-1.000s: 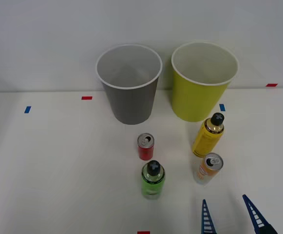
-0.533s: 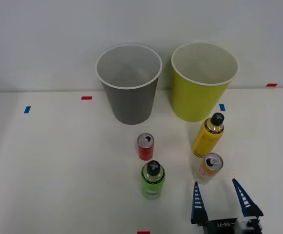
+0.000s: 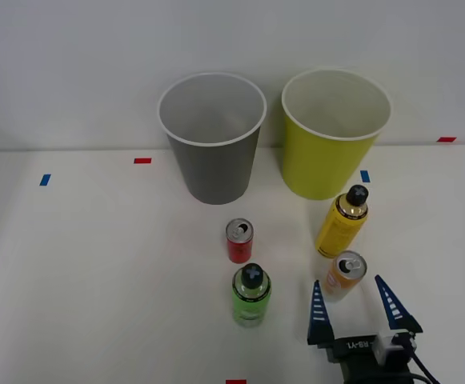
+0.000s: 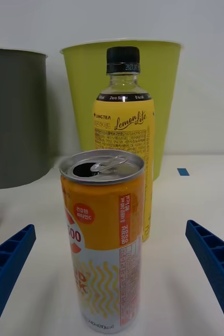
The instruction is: Put cans in the gray bin, plastic bottles in the light green bin
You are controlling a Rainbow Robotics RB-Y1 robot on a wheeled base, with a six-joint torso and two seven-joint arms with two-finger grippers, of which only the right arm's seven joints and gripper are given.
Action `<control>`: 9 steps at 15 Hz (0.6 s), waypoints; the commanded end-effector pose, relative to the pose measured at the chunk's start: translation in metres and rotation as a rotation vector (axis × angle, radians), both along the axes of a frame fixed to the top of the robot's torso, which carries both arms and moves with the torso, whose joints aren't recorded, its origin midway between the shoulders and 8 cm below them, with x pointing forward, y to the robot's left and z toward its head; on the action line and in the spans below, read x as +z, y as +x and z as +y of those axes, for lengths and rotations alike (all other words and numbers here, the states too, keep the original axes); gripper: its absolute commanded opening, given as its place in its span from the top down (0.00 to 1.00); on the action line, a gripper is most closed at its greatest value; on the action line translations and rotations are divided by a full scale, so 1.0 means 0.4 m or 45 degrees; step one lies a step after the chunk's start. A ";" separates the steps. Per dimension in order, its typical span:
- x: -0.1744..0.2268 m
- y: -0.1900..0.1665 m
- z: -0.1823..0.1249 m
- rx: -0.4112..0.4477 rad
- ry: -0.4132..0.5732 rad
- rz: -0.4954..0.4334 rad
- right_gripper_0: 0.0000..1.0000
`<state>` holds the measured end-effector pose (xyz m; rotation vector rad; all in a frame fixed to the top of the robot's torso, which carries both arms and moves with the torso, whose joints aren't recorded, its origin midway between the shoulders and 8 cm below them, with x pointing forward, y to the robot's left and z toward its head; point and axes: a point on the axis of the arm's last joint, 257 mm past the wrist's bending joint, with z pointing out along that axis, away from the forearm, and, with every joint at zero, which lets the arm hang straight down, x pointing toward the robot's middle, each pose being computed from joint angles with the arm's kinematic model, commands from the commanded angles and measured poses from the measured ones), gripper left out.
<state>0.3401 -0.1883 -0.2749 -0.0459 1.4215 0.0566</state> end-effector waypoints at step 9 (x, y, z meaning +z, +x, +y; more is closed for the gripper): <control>0.014 0.056 0.002 -0.020 0.039 0.004 0.00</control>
